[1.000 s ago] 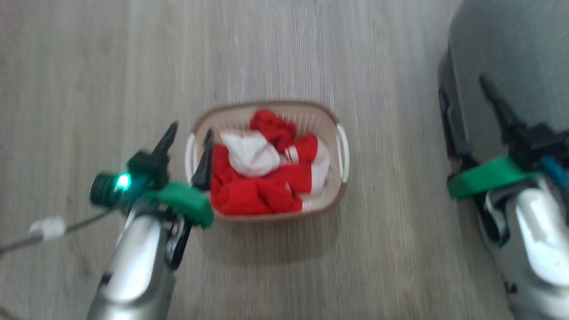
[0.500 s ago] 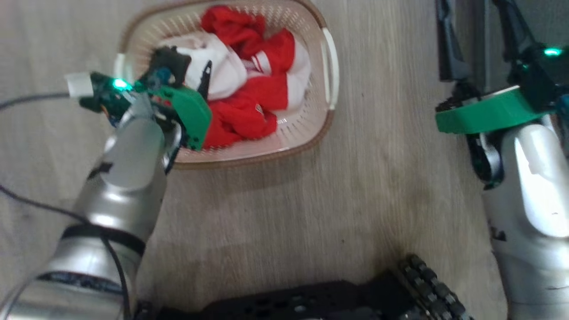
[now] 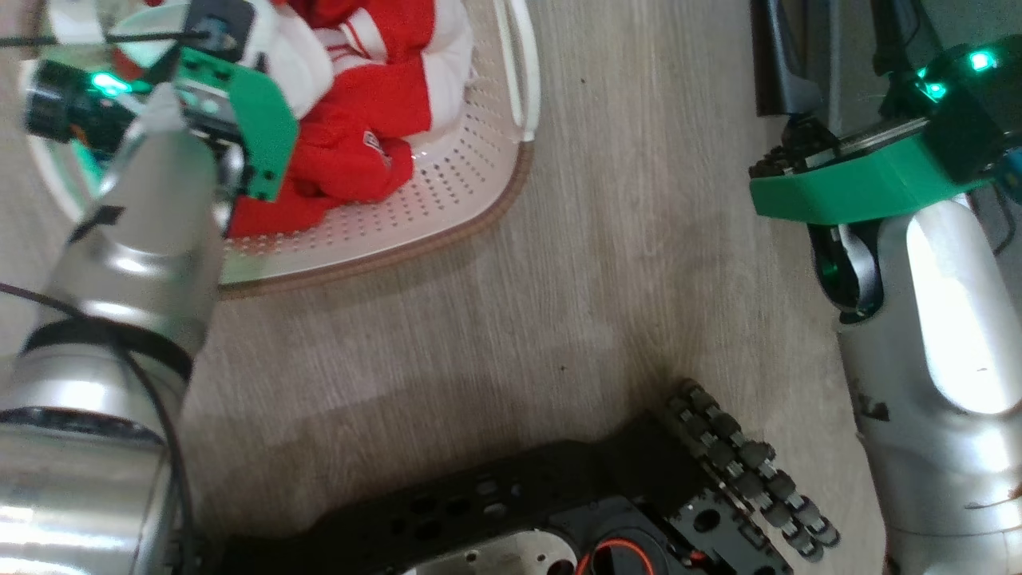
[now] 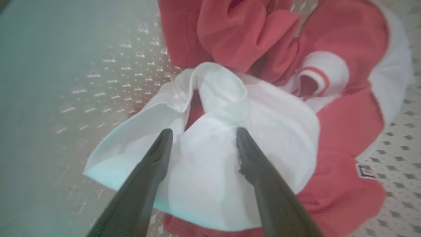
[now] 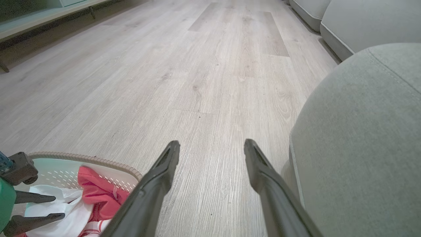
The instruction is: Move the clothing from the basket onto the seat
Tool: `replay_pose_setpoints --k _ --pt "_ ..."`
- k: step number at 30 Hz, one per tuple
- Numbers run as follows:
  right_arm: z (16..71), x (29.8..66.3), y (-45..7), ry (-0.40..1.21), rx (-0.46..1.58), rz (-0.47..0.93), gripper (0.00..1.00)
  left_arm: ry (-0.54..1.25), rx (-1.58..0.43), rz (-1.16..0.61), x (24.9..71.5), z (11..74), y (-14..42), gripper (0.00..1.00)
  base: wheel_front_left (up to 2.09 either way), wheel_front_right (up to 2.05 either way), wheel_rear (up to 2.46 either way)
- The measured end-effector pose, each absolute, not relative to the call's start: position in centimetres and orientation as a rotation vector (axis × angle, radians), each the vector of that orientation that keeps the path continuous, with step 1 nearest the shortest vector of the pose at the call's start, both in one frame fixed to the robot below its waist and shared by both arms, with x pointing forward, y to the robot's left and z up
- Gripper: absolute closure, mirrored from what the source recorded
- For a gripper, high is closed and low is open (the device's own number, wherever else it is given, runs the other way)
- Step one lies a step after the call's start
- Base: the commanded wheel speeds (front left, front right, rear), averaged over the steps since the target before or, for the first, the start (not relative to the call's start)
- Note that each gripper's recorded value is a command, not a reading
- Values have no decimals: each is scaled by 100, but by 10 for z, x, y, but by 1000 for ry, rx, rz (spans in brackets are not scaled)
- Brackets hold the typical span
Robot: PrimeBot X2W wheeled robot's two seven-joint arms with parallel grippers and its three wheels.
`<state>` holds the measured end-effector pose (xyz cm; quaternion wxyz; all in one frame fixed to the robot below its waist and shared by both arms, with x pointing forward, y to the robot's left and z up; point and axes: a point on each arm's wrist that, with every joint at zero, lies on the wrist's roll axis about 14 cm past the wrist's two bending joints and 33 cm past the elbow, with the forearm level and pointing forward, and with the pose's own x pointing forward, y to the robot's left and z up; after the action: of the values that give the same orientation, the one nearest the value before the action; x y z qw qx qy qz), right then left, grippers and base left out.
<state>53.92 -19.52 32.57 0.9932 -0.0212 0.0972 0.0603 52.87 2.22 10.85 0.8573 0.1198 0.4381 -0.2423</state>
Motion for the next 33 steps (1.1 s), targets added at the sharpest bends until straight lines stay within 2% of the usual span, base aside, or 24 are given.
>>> replay_pose_setpoints --k 5,6,7,8,12,19,25,33 --pt "316 534 -203 219 -24 91 0 955 297 -523 528 85 23 0 0 0 0" --pt "315 533 -205 224 -25 84 0 958 298 -530 527 82 20 10 0 0 0" --pt "314 532 -208 228 -29 79 0 962 297 -536 526 80 18 83 0 0 0" --pt "314 530 -210 231 -30 73 0 966 298 -543 525 78 16 100 0 0 0" --pt "322 528 -220 221 -21 38 0 926 279 -567 527 91 7 100 0 0 0" --pt "338 513 -225 218 6 -1 0 795 124 -542 532 149 -6 100 0 0 0" --pt "368 497 -225 183 26 -11 0 686 -1 -447 537 212 15 100 0 0 0" --pt "418 468 -225 112 24 -1 0 443 -184 -313 541 325 52 100 0 0 0"
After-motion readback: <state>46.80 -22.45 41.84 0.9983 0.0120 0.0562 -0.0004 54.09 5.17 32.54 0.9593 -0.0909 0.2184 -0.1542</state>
